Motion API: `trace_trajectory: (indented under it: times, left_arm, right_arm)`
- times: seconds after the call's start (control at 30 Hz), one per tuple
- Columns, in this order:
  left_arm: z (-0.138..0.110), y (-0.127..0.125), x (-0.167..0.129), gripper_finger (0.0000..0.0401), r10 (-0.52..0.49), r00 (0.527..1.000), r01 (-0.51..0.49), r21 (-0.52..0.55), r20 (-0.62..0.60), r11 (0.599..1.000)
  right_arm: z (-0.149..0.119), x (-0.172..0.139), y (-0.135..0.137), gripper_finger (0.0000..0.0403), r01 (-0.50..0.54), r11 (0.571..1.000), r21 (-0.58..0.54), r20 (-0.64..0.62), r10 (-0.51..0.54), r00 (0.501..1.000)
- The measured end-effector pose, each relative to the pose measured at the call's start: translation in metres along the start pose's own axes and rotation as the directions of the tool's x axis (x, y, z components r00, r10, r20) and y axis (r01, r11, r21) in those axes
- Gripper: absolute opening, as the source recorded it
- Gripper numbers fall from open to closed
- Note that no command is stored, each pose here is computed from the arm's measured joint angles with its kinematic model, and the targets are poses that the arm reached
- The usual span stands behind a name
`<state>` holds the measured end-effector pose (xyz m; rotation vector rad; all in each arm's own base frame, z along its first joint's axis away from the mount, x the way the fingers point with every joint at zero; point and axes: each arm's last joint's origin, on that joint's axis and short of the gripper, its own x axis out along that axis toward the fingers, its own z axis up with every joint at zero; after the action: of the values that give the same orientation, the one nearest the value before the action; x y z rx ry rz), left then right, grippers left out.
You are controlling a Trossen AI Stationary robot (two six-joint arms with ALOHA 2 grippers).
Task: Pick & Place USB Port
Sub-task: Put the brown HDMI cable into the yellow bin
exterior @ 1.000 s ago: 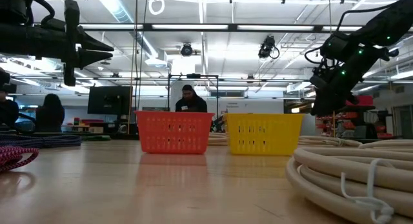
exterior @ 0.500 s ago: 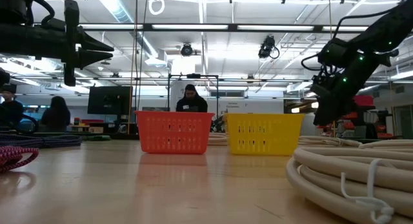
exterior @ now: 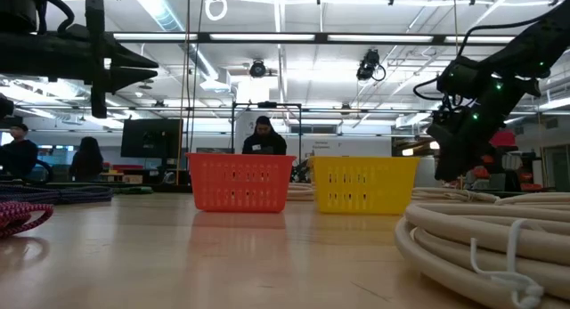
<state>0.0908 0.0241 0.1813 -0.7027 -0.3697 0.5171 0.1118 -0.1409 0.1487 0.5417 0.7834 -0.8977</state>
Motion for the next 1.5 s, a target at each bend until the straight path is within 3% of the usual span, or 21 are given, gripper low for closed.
trace_trajectory:
  times: [0.17,0.43,0.73,0.97,1.2,1.33,1.4,1.5]
  left_arm:
    - [0.000,0.000,0.000,0.0069,-0.009,1.000,0.009,0.000,-0.008,1.000]
    - [0.000,0.000,0.000,0.0069,-0.014,1.000,0.014,0.000,-0.012,1.000]
    - [-0.001,0.000,0.000,0.0069,-0.011,1.000,0.011,0.000,-0.015,1.000]
    - [-0.001,0.000,0.000,0.0069,-0.010,1.000,0.010,0.006,-0.017,1.000]
    - [-0.001,0.000,0.000,0.0069,-0.002,1.000,0.002,0.013,-0.014,1.000]
    - [-0.001,0.000,0.000,0.0069,-0.001,1.000,0.001,0.008,-0.013,1.000]
    - [-0.001,0.000,0.000,0.0069,-0.002,1.000,0.002,0.008,-0.014,1.000]
    - [-0.001,0.000,0.000,0.0069,-0.002,1.000,0.002,0.004,-0.014,1.000]
  right_arm:
    - [-0.001,0.001,0.001,0.0130,0.003,0.998,0.061,0.006,-0.003,1.000]
    - [-0.034,0.013,0.003,0.0131,0.049,0.983,0.177,-0.004,-0.050,0.999]
    - [-0.039,0.016,0.003,0.0131,-0.008,0.977,0.211,0.029,0.002,1.000]
    - [-0.040,0.019,0.012,0.0130,-0.123,0.948,0.295,0.047,0.114,0.992]
    - [-0.041,0.020,0.038,0.0130,-0.293,0.933,0.209,0.083,0.282,0.956]
    - [-0.001,0.006,0.046,0.0126,-0.297,0.942,0.153,0.324,0.236,0.916]
    - [0.008,0.004,0.045,0.0122,-0.266,0.956,0.123,0.311,0.217,0.925]
    - [0.011,0.003,0.042,0.0117,-0.242,0.968,0.072,0.196,0.224,0.955]
